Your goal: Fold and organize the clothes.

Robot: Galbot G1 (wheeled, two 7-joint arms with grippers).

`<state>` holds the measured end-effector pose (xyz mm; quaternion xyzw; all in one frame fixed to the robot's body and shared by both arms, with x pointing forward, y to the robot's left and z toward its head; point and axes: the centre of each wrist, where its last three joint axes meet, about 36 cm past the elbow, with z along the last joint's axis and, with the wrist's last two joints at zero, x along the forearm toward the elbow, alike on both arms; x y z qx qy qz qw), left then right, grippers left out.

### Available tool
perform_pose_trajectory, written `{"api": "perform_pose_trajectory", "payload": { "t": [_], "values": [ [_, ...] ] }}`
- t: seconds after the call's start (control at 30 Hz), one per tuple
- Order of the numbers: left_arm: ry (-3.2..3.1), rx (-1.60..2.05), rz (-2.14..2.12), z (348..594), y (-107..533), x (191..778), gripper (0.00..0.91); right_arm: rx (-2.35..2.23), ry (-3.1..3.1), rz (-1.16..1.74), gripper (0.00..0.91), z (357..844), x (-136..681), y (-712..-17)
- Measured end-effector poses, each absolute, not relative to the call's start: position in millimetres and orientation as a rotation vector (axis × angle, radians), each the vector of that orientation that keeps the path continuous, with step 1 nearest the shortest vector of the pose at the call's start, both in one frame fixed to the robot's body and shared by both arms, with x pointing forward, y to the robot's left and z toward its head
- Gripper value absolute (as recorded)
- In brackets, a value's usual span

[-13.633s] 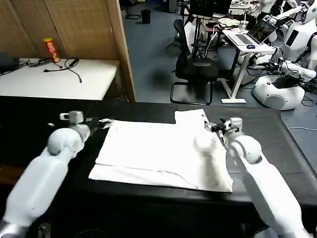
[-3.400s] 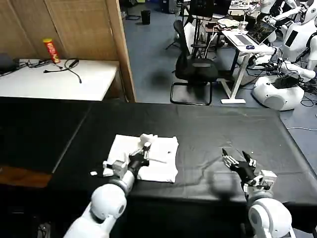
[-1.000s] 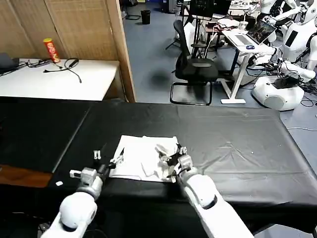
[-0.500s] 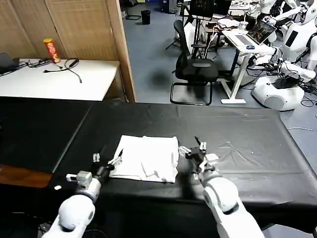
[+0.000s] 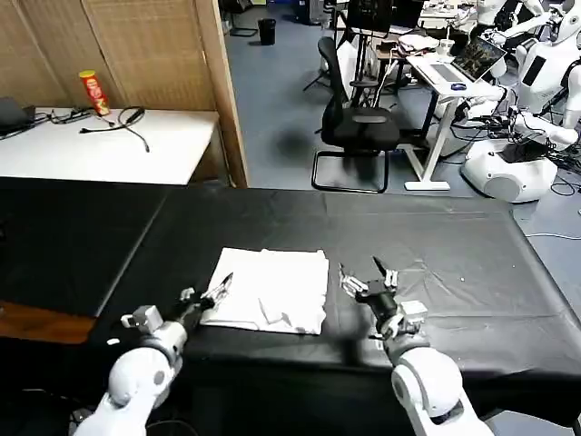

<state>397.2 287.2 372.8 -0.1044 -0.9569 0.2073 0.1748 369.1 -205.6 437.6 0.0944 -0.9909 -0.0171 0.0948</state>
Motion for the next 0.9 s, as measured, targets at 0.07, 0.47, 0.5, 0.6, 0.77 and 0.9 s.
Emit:
{"api": "perform_pose_trajectory", "payload": {
  "t": [0.07,0.47,0.5,0.6,0.77,0.9],
  "values": [
    [-2.707,-0.289,0.608,371,288,401,0.868,0.28,-2.94,-0.055,0.878,438,367,-205],
    [-2.668,-0.252,0.69,361,293,402,0.0,0.27,-2.948,-0.064,0.878,439,366,-206],
    [-2.665,-0.252,0.697,361,293,402,0.0,0.271,-2.947,-0.065,0.878,439,366,-205],
    [-2.659,-0.25,0.706,360,294,401,0.0,0.271,-2.945,-0.065,0.878,438,366,-204],
    [-2.677,-0.241,0.662,364,296,402,0.0,0.267,-2.945,-0.064,0.878,438,366,-205],
    [-2.715,-0.245,0.509,377,302,405,0.0,0.253,-2.94,-0.065,0.878,436,364,-206]
  ]
}}
